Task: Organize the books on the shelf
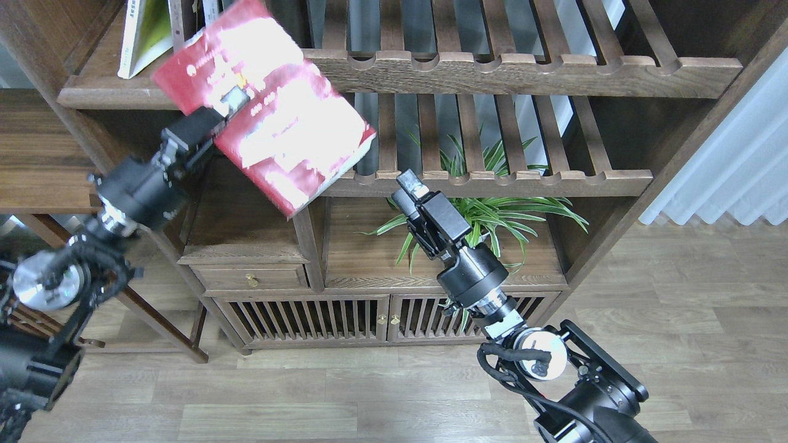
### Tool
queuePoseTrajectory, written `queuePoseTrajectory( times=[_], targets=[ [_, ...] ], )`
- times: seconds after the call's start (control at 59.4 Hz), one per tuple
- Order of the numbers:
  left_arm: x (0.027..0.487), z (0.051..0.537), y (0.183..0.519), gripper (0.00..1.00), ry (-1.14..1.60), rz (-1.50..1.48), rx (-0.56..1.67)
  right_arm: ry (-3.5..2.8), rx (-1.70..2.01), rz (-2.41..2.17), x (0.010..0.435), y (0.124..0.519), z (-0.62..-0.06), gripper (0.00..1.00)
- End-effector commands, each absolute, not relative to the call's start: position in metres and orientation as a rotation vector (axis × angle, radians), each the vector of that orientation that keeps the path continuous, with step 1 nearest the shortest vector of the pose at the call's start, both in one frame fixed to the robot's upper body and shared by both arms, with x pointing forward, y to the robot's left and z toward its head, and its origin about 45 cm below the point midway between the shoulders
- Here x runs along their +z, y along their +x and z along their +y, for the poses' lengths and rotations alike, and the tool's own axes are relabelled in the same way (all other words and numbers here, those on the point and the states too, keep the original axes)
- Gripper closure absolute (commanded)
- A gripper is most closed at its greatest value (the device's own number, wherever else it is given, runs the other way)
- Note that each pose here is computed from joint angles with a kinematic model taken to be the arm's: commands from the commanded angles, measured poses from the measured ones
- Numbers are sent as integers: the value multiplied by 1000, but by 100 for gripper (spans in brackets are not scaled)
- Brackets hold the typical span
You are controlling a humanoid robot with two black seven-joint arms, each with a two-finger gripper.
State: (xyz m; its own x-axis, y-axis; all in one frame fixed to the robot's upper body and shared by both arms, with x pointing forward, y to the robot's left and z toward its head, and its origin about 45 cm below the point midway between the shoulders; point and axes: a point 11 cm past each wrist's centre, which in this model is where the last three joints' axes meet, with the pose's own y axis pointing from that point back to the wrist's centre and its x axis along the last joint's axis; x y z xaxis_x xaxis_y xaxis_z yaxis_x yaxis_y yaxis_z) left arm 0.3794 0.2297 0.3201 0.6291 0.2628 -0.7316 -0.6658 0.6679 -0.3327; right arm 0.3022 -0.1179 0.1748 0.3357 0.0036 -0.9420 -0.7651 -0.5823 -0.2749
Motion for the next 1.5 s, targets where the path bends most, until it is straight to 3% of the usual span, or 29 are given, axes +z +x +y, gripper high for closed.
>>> queuePoseTrajectory(
  times=[0.0, 0.32, 0.858, 1.48],
  targets=[
    [343, 228, 386, 97, -656, 650, 550, -1858, 1316, 673, 174, 302, -118, 27],
    [372, 252, 392, 97, -726, 578, 574, -1855, 1319, 677, 173, 301, -119, 27],
    [444, 362, 380, 97, -697, 324, 769, -1867, 1321, 667, 174, 301, -116, 27],
    [470, 396, 372, 96, -669, 247, 835, -1868, 1332, 663, 172, 295, -114, 27]
  ],
)
